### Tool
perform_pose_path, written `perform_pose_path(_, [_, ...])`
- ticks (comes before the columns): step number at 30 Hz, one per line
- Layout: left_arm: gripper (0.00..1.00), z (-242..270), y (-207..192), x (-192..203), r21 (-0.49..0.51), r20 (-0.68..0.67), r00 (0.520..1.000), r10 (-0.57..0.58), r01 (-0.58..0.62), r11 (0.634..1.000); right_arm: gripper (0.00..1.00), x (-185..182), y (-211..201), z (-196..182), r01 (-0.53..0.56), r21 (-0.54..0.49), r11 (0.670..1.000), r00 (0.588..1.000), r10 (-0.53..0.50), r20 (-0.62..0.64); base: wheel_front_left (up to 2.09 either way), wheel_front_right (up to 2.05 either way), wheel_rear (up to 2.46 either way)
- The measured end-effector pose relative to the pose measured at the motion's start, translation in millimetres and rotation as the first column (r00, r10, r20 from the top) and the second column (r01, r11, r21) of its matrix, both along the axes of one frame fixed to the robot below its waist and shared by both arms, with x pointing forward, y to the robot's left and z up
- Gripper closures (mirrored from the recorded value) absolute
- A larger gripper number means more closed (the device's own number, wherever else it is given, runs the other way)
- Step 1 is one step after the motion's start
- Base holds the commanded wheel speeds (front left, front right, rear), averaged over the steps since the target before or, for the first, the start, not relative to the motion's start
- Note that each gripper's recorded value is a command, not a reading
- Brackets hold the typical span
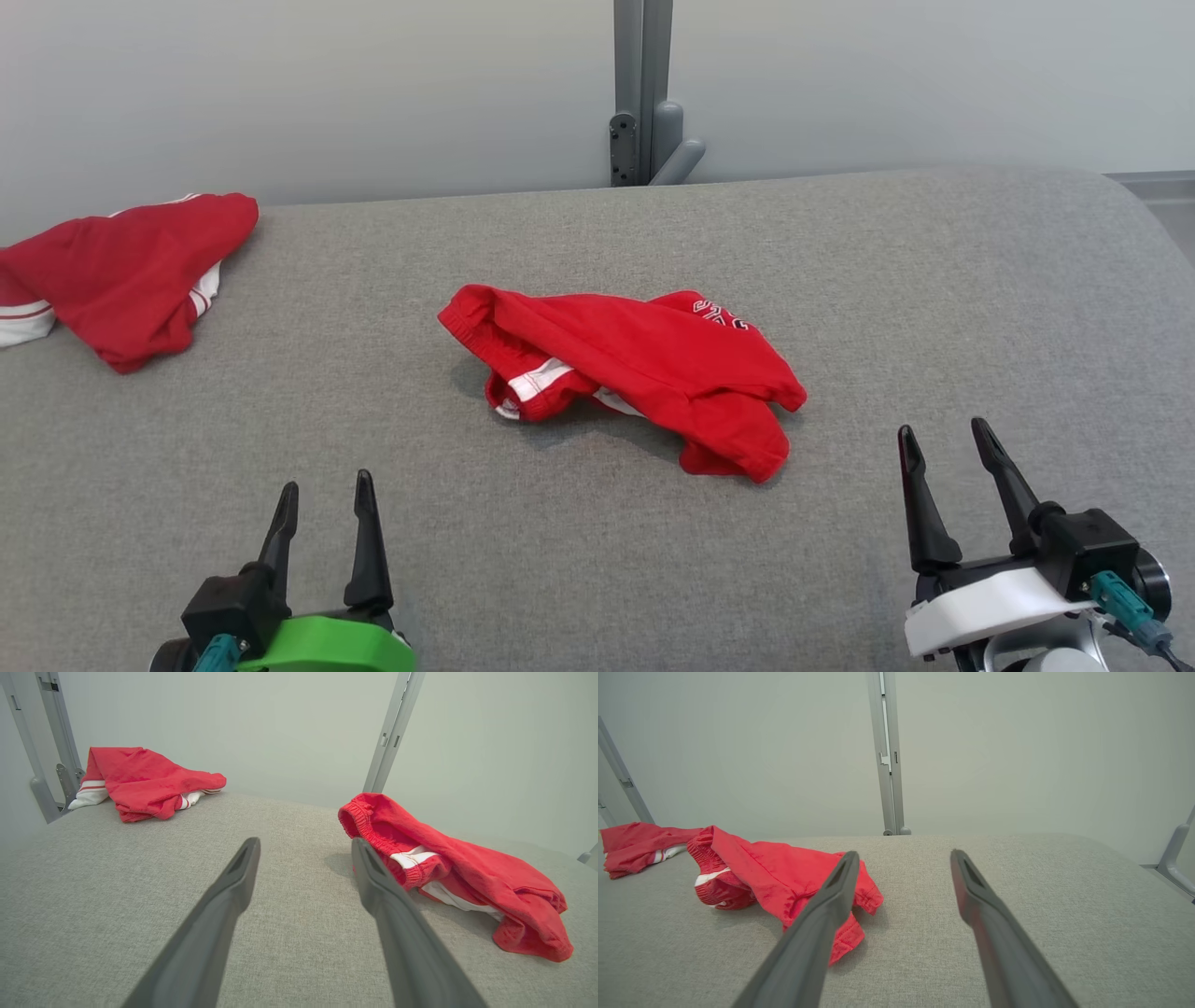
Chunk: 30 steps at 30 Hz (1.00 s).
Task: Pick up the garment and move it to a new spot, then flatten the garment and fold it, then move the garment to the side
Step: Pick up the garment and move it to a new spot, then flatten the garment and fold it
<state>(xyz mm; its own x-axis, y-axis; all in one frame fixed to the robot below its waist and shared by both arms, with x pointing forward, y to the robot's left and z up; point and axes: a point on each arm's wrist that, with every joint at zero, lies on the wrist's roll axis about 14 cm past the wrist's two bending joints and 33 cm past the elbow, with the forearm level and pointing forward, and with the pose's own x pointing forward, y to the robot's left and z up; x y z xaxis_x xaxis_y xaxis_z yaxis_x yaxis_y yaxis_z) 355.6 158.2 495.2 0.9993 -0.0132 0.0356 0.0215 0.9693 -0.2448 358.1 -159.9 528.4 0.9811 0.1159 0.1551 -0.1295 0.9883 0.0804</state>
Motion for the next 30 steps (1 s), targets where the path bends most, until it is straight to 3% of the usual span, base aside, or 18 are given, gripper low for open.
perform_pose_path(19, [0.0, -7, 4, -2, 0.002, -0.015, 1.0, 0.004, -0.004, 1.0, 0.0, 0, 4, -5, -0.01, 0.014, 1.0, 1.0, 0.011, -0.015, 0.0, 0.0, 0.0])
perform_pose_path(30, [0.0, -9, 7, -6, -0.011, -0.025, 0.999, 0.021, -0.021, 1.0, 0.0, 5, 27, -17, -0.08, 0.006, 0.997, 0.995, 0.08, -0.052, 0.0, 0.0, 0.0])
